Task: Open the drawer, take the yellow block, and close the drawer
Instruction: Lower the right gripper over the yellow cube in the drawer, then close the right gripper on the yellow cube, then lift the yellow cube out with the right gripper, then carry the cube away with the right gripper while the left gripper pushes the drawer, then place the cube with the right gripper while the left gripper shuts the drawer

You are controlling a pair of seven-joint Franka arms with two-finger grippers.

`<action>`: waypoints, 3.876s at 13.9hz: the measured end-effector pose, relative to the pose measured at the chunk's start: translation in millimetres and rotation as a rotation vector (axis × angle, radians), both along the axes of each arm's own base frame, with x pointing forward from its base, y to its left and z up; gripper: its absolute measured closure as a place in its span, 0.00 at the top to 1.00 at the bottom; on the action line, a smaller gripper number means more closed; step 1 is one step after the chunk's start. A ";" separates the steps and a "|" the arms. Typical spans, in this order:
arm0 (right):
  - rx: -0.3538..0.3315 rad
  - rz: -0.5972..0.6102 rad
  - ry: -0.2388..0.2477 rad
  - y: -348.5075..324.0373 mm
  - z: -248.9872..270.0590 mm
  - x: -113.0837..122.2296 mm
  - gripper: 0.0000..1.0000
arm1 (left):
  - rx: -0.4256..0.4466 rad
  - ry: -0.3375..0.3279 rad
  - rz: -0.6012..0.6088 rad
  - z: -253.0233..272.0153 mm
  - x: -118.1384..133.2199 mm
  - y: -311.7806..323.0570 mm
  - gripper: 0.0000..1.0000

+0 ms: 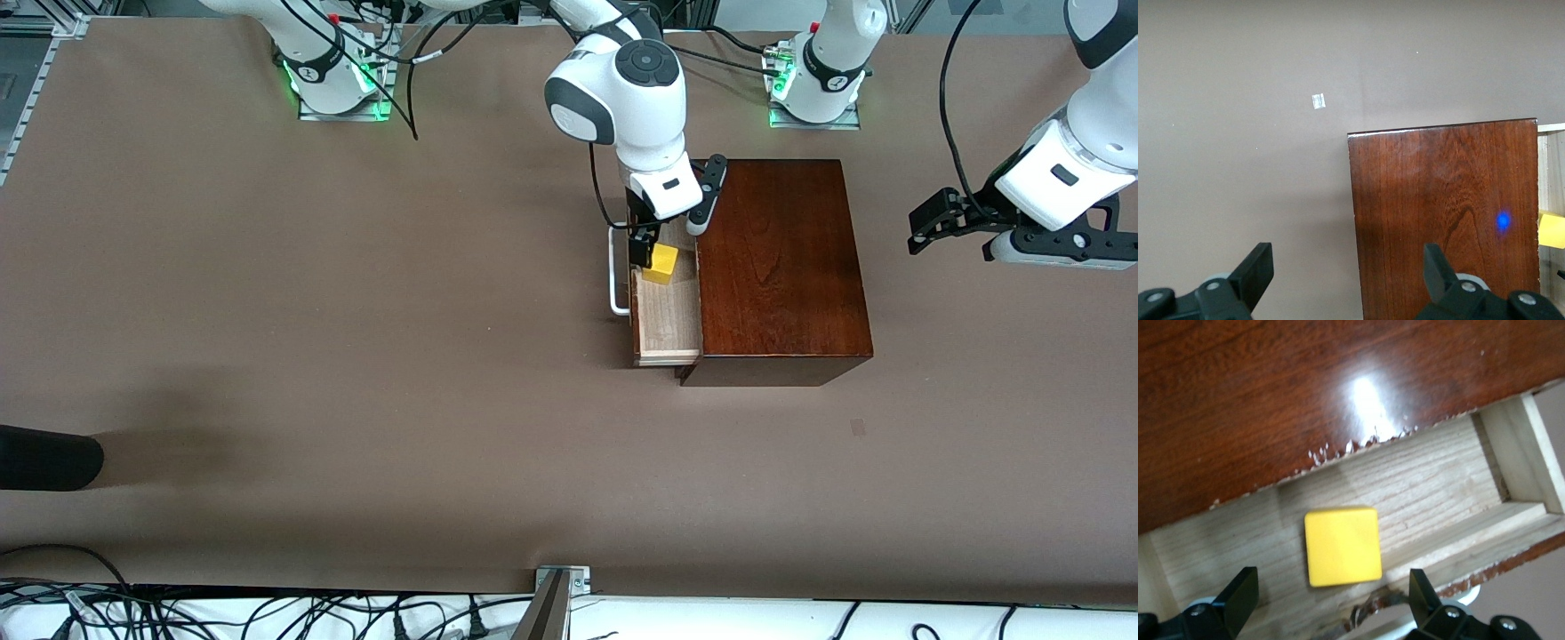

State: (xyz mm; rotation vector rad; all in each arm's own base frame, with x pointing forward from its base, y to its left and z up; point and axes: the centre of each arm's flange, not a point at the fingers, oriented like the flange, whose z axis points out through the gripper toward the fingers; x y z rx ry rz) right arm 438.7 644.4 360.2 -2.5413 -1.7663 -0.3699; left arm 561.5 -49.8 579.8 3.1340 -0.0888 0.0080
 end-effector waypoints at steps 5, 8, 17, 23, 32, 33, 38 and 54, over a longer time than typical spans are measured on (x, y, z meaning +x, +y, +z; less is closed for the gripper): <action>0.018 0.018 -0.046 9.0 -25.5 6.8 1.00 | 0.000 0.000 -0.013 0.1 -0.7 -7.3 1.00; 0.009 0.020 -0.047 9.7 -40.0 8.4 1.00 | 0.000 -0.001 -0.013 0.6 -0.6 -7.4 1.00; -0.018 0.064 -0.066 9.5 -49.2 12.2 0.56 | 0.000 -0.002 -0.013 0.8 -0.6 -7.5 1.00; 0.031 0.051 -0.052 7.2 46.5 8.0 0.56 | -0.001 -0.006 -0.049 3.0 -3.0 -27.9 1.00; -0.001 -0.285 -0.014 -155.8 156.1 126.3 0.56 | -0.002 0.113 -0.445 -2.3 -24.5 -77.3 1.00; -0.022 -0.356 0.012 -200.0 153.9 152.4 0.56 | -0.006 0.138 -0.539 -4.4 -29.8 -87.5 1.00; -0.114 -0.650 0.228 -432.4 77.9 224.0 0.56 | -0.154 0.278 -0.897 -53.5 -72.5 -230.8 1.00; -0.150 -1.162 0.387 -583.4 -125.3 131.4 0.56 | -0.082 0.224 -1.533 -283.0 -78.2 -455.2 1.00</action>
